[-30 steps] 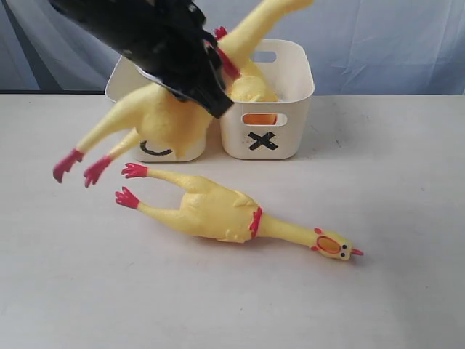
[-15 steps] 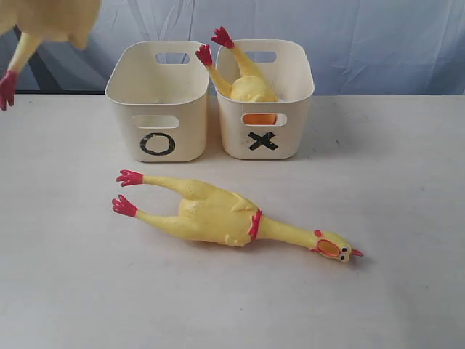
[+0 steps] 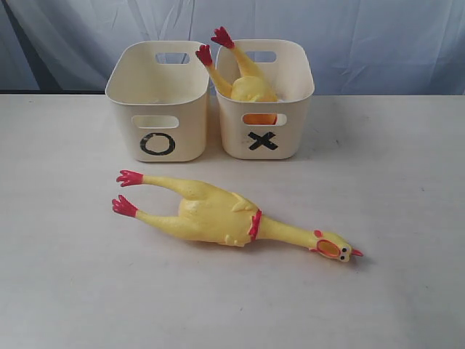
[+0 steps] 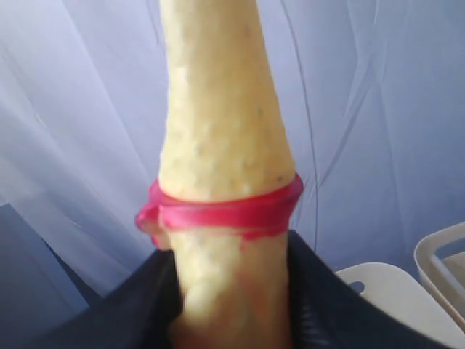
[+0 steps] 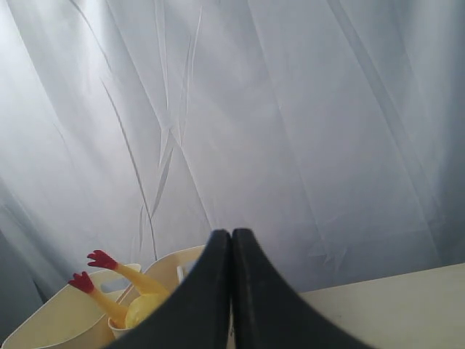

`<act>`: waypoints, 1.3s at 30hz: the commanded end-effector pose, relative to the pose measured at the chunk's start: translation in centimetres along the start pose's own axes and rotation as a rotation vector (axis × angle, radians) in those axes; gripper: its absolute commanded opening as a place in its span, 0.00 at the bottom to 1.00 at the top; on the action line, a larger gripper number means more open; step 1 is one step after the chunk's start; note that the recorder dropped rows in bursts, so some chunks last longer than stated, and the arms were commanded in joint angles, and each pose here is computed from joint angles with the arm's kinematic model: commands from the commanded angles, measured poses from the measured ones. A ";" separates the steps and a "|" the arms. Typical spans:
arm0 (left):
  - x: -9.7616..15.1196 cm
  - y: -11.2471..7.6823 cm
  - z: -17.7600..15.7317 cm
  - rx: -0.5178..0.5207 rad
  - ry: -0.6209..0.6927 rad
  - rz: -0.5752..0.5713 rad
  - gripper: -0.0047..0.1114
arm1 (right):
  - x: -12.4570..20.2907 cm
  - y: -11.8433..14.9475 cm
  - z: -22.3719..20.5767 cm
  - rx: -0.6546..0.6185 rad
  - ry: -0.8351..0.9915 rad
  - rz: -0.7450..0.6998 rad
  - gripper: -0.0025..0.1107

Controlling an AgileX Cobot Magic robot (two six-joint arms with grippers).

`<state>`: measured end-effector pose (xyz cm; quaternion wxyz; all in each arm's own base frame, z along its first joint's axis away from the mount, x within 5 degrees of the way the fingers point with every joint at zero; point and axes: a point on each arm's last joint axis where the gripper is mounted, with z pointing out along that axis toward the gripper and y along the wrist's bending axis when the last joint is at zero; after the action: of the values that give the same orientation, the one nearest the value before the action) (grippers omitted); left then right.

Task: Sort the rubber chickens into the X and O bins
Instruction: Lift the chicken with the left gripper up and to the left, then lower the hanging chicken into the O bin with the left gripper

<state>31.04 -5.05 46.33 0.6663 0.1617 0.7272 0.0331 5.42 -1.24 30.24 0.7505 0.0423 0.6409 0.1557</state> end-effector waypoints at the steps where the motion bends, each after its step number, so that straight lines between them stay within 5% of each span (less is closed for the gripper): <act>1: 1.7 0.8 3.3 -0.026 -0.020 -0.002 0.04 | 0.0 -0.1 -0.1 0.005 -0.008 -0.008 0.01; 13: 3.7 1.9 7.2 -0.136 -0.137 0.112 0.04 | 0.0 0.0 -0.1 0.000 -0.008 -0.008 0.01; 20: 6.3 3.7 8.2 -0.151 -0.020 -0.046 0.04 | 0.0 -0.1 -0.1 0.004 -0.008 -0.008 0.01; 33: 8.4 3.1 9.6 -0.109 0.074 -0.158 0.04 | 0.0 -0.1 -0.1 0.004 -0.008 -0.008 0.01; 39: 8.7 2.7 9.6 -0.081 0.098 -0.336 0.04 | 0.0 -0.1 -0.1 0.012 -0.007 -0.008 0.01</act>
<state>40.59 -1.60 37.20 0.6259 0.0358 0.7789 -0.0162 5.42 -1.27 30.23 0.7504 0.0436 0.6412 0.1546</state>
